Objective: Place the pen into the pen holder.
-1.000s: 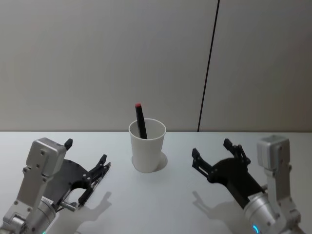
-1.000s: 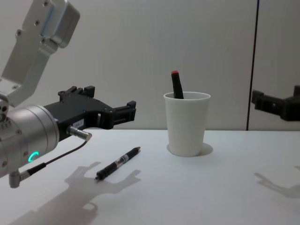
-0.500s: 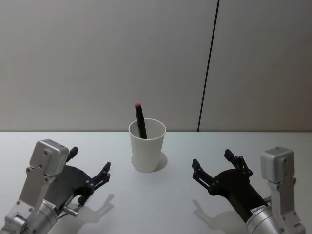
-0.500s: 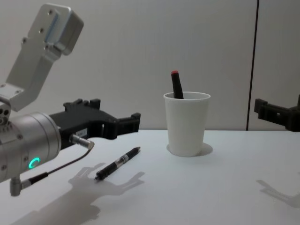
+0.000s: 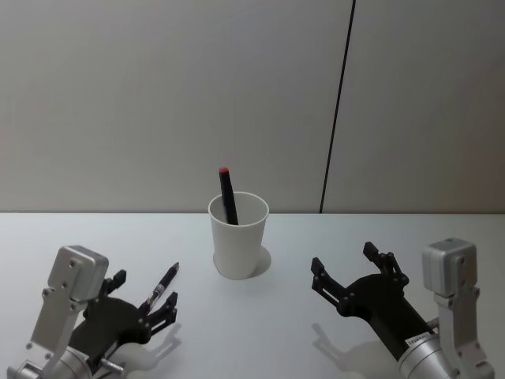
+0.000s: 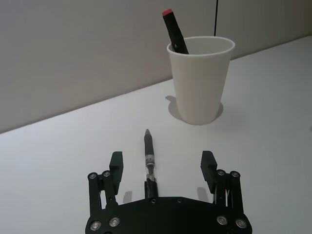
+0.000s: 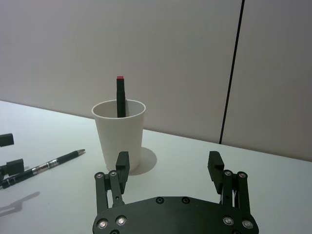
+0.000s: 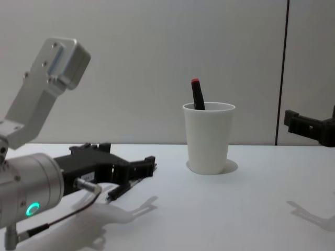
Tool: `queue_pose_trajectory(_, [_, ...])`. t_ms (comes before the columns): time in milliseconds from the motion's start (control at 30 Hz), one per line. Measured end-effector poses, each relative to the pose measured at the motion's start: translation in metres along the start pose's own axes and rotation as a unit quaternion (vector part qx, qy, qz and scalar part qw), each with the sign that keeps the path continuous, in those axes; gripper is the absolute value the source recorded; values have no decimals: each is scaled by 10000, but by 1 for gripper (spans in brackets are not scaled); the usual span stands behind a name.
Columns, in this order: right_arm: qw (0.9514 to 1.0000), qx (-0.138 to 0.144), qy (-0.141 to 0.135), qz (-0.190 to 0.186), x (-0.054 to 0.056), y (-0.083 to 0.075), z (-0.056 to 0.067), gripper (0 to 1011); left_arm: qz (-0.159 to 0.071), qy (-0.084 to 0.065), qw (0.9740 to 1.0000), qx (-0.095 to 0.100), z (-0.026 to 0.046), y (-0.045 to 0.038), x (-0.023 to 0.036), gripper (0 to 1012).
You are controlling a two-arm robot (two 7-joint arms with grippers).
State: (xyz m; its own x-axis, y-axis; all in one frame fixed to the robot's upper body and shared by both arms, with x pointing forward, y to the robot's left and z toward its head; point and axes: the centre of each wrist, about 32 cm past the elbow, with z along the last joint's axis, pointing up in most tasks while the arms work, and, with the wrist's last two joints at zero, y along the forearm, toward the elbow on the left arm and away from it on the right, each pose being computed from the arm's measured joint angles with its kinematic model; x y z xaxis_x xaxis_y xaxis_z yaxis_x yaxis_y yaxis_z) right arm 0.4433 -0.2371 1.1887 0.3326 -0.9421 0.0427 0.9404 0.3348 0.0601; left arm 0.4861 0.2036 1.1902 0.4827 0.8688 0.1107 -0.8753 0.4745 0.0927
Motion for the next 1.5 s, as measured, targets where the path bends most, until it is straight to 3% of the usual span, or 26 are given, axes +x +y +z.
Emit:
queue_pose_trajectory(367, [10000, 2, -2, 0, 0, 0, 0, 1001, -25, 146, 9996, 232, -119, 26, 10, 1003])
queue_pose_trajectory(733, [10000, 2, -2, 0, 0, 0, 0, 1001, -51, 178, 9993, 318, -150, 29, 51, 1003])
queue_pose_trajectory(1500, [10000, 1, -3, 0, 0, 0, 0, 1001, -134, 421, 9980, 456, -220, 5, 210, 1003])
